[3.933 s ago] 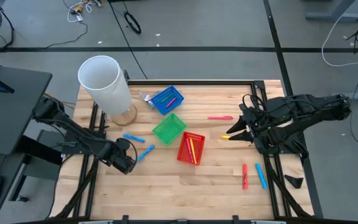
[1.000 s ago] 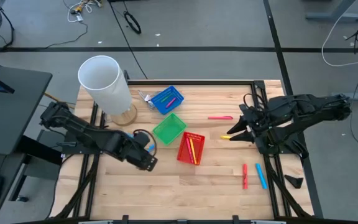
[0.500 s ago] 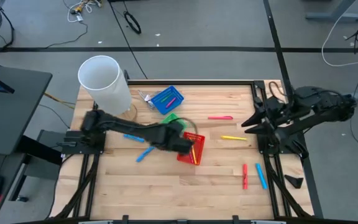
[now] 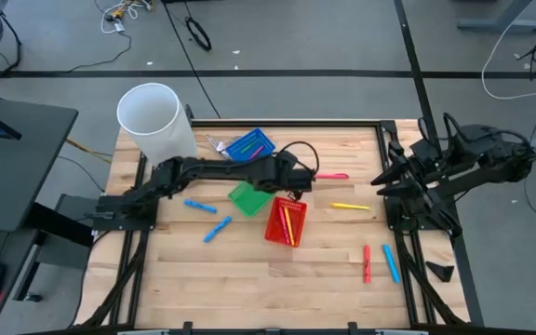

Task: Pick & Place Markers
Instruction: Put the small purple pen into the blue bin

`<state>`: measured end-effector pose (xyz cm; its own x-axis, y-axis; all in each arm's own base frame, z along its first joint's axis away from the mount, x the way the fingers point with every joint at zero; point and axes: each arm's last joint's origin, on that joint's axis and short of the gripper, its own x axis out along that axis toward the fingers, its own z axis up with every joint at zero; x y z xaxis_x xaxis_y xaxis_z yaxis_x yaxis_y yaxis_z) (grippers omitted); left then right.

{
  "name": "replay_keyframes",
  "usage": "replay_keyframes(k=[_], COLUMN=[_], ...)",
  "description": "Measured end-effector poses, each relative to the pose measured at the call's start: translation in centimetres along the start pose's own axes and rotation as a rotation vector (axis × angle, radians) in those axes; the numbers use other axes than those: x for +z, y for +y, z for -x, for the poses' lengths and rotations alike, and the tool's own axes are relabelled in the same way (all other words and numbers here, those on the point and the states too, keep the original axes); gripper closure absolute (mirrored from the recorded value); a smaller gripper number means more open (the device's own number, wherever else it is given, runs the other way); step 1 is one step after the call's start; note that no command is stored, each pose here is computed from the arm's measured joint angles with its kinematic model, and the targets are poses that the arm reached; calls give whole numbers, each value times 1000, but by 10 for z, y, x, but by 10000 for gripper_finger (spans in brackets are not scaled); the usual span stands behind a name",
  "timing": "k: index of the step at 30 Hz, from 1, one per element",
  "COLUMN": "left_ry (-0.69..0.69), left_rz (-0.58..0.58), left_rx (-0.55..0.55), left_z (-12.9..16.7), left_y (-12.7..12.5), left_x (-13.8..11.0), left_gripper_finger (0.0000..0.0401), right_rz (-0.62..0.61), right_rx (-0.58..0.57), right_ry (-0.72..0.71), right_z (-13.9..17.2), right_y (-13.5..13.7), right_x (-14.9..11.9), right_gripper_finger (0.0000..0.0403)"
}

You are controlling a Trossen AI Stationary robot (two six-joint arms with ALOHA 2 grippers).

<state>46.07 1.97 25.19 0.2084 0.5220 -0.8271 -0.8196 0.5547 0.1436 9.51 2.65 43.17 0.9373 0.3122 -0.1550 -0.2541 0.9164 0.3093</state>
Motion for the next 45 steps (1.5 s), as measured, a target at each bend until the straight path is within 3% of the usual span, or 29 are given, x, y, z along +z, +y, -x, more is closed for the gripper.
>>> replay_keyframes(k=[11,15,22,32,45], left_ry=[-184,-205,-216,-96,-70], left_rz=[-112,-117,-141,-132,-18], left_rx=[317,383,450,517,560], left_z=[-20,-33,-55,-105,-126], left_y=[29,35,28,33,62], left_x=[23,28,21,11,30], left_gripper_finger=[372,372,372,372,372], right_rz=[57,70,77,77,48], right_rx=[-2,-3,-4,-10,-25], right_ry=[6,7,12,36,86], right_z=[0,0,0,0,0], right_y=[0,0,0,-1,-3], right_x=[-1,-1,-1,-3,-8], right_gripper_finger=[282,282,282,282,282])
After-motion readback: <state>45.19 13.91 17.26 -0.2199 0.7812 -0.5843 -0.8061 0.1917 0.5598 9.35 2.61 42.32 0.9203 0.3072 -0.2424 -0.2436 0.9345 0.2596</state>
